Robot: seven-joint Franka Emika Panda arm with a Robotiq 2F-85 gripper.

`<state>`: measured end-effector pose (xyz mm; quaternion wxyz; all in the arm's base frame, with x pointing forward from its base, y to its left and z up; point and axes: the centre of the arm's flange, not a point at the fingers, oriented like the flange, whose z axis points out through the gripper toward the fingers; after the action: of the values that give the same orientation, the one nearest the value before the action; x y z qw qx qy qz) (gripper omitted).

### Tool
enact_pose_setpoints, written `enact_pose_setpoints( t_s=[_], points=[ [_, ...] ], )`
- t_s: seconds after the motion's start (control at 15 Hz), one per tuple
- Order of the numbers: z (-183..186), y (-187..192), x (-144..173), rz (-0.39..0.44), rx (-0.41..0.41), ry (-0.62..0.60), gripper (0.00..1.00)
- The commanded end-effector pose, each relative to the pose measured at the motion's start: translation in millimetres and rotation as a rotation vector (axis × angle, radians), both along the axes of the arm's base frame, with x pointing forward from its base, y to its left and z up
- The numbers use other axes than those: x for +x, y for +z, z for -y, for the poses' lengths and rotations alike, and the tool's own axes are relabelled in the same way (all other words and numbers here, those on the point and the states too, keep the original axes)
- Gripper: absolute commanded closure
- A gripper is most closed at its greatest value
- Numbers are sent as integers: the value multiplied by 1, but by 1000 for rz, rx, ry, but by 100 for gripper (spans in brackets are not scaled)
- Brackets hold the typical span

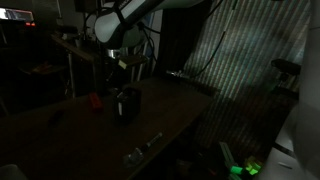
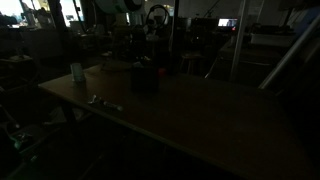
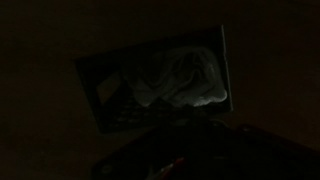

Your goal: Put the white towel inside the black basket

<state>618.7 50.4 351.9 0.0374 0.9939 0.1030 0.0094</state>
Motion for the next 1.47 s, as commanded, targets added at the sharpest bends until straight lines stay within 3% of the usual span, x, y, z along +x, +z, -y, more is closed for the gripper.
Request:
enact_pose_setpoints(
  t_s=[0.0, 0.07, 0.33, 0.4, 0.53, 0.67, 0.87, 1.07, 1.4],
  points=[
    [5, 12, -15, 17, 1, -3, 78],
    [6, 13, -16, 20, -1, -4, 65],
    [8, 15, -22, 24, -4, -9, 34],
    [9, 14, -23, 23, -3, -11, 36],
    [11, 12, -26, 16, -2, -14, 61],
    [12, 8, -28, 9, -1, -16, 71],
    [13, 2, -31, -4, 2, -18, 95],
    [14, -3, -33, -13, 1, -18, 100],
    [17, -8, -35, -26, 2, -23, 97]
  ],
)
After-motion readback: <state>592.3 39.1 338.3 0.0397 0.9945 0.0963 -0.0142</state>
